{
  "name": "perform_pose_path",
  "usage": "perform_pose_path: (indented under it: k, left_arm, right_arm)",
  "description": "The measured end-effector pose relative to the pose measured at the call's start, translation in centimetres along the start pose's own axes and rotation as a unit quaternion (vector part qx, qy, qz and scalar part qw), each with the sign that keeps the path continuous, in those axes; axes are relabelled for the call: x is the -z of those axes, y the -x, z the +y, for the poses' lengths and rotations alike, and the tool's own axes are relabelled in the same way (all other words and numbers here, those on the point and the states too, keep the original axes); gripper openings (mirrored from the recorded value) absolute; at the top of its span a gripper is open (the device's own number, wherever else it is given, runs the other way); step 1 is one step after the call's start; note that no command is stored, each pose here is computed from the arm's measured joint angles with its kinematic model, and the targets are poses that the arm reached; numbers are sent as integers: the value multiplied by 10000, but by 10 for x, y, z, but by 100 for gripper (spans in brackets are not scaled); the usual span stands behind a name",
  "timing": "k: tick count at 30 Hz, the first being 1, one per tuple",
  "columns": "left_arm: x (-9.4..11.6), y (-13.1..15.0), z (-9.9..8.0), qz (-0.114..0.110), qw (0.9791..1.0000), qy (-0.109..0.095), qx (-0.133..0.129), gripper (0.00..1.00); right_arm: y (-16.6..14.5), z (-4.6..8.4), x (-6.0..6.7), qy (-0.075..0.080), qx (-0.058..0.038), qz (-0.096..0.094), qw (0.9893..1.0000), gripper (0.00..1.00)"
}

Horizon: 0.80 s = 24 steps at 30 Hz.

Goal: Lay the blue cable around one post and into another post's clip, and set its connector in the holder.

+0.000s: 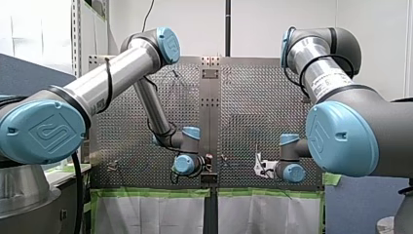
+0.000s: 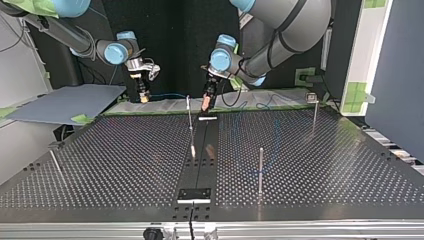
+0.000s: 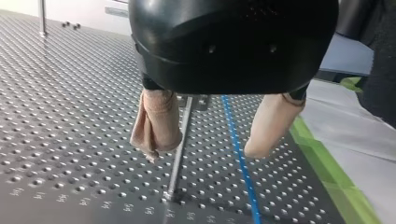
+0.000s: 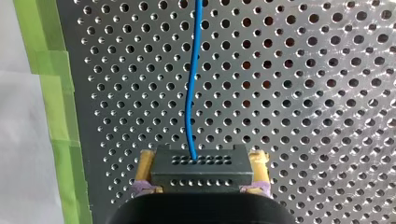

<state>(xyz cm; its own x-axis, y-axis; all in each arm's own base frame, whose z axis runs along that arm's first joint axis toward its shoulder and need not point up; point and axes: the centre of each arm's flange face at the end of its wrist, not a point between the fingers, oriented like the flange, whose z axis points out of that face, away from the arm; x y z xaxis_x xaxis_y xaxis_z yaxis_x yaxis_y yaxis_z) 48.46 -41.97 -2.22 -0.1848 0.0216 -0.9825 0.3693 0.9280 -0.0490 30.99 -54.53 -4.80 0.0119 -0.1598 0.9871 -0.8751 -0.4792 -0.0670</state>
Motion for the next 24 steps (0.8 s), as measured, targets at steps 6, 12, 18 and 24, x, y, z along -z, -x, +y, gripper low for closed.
perform_pose_path:
  k: [6,12,18,24]
  left_arm:
    - [3,4,-6,17,9997,-234,38,98]
    - [8,-1,-9,256,9989,-394,25,98]
    - [9,-3,-6,393,9982,-462,-24,98]
    - [11,-4,-13,417,9972,-624,-45,98]
  right_arm:
    - [1,1,0,5,-4,-6,10000,0]
    - [1,1,0,5,-10,-8,10000,0]
    - [2,1,0,4,-5,-20,10000,0]
    - [3,1,1,7,-10,-42,10000,0]
